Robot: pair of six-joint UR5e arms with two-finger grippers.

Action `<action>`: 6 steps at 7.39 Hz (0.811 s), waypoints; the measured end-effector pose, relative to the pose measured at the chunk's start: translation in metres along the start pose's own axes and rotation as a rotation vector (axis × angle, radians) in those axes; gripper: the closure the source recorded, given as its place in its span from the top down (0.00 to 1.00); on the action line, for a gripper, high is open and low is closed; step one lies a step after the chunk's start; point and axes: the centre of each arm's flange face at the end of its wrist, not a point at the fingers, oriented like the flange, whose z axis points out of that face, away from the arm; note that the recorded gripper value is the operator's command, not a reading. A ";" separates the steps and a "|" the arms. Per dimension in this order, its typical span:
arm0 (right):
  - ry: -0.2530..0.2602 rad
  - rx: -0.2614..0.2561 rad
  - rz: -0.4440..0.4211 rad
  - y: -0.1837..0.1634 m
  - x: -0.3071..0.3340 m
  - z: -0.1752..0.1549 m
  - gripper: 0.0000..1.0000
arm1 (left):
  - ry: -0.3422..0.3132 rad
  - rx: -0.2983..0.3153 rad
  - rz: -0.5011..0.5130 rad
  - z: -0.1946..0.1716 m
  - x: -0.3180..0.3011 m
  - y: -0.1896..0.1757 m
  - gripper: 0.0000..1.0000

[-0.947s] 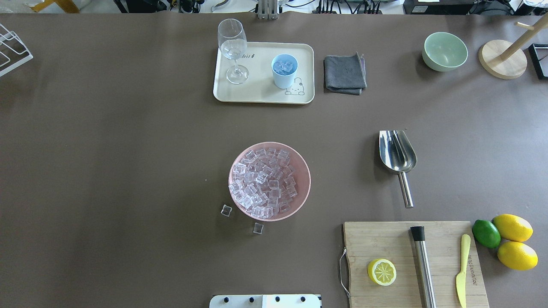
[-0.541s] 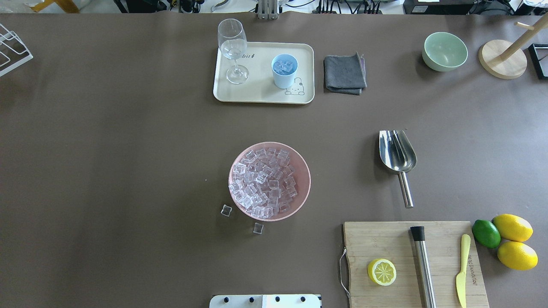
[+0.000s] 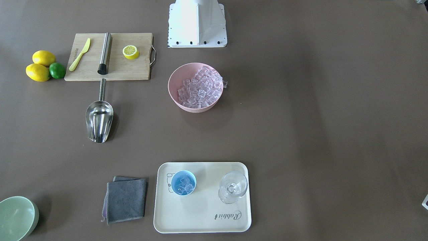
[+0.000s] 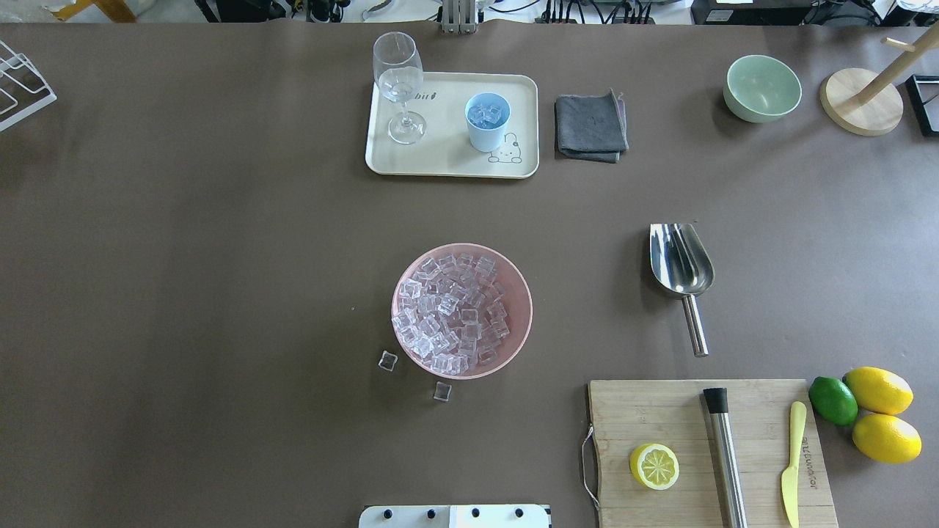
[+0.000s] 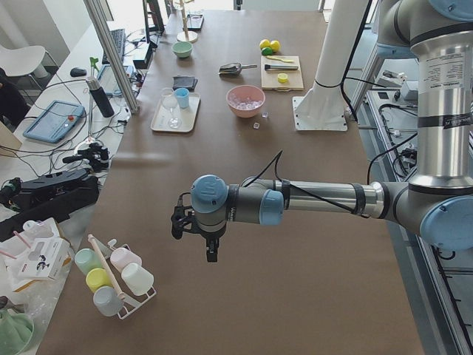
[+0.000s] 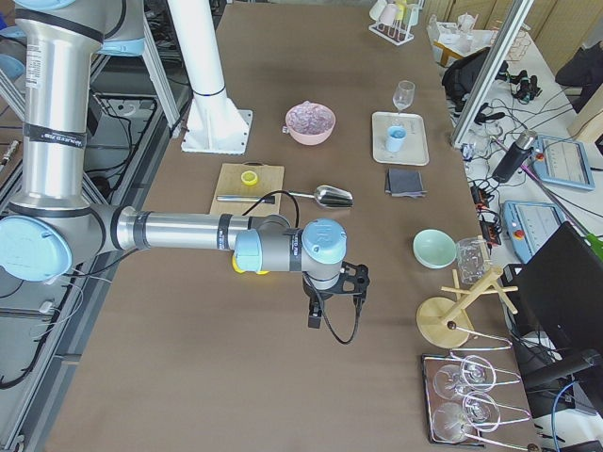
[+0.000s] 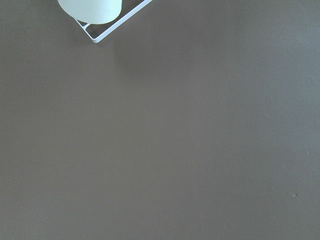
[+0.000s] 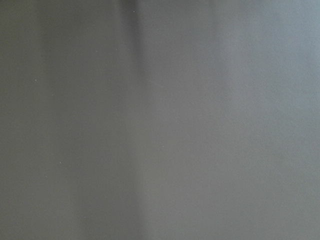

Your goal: Put ice in cup with scoop

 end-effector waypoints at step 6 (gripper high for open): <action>0.036 0.000 -0.083 -0.002 0.004 0.002 1.00 | 0.000 -0.001 -0.001 0.001 -0.001 0.000 0.98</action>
